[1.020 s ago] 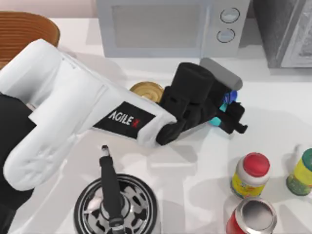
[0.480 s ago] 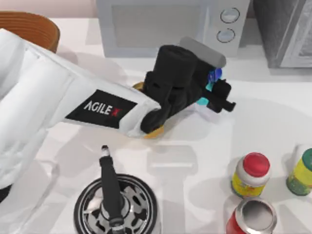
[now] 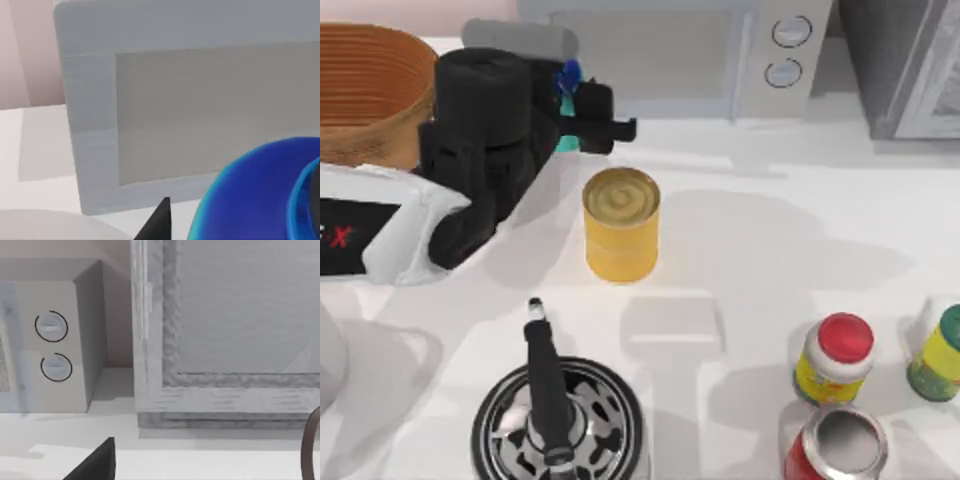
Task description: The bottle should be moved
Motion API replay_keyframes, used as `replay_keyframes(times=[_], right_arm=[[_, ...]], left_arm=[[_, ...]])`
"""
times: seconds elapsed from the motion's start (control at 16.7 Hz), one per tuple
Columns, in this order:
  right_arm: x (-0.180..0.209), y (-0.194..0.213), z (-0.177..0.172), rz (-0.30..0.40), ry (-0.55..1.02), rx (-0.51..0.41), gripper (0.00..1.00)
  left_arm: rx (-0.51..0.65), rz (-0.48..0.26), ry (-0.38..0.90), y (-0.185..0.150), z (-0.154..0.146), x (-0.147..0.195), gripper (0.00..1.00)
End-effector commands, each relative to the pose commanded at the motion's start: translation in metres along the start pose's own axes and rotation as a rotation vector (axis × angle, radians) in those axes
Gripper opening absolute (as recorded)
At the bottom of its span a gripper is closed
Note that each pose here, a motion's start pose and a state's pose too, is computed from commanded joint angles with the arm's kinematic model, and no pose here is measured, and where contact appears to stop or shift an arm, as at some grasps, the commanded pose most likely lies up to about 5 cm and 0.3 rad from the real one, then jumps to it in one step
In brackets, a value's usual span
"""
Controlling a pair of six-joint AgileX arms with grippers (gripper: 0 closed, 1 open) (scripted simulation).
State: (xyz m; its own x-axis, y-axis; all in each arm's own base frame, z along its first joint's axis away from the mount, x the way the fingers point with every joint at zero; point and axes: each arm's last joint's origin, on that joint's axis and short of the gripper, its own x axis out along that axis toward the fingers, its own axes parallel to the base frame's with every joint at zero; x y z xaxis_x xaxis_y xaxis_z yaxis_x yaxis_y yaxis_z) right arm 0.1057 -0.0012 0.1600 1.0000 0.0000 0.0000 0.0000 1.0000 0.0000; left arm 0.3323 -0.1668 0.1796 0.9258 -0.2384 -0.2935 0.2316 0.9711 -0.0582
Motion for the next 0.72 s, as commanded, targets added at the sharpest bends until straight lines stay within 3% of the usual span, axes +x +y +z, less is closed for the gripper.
replay_keyframes(times=[0.18, 0.36, 0.72], right_arm=[[0.000, 0.000, 0.000, 0.000, 0.000, 0.000, 1.00], [0.000, 0.000, 0.000, 0.000, 0.000, 0.000, 1.00], [0.000, 0.000, 0.000, 0.000, 0.000, 0.000, 1.00]], left_arm=[[-0.050, 0.115, 0.057, 0.034, -0.023, -0.031, 0.00], [-0.073, 0.183, 0.141, 0.053, -0.050, -0.055, 0.00], [-0.075, 0.206, 0.189, 0.060, -0.064, -0.065, 0.00]])
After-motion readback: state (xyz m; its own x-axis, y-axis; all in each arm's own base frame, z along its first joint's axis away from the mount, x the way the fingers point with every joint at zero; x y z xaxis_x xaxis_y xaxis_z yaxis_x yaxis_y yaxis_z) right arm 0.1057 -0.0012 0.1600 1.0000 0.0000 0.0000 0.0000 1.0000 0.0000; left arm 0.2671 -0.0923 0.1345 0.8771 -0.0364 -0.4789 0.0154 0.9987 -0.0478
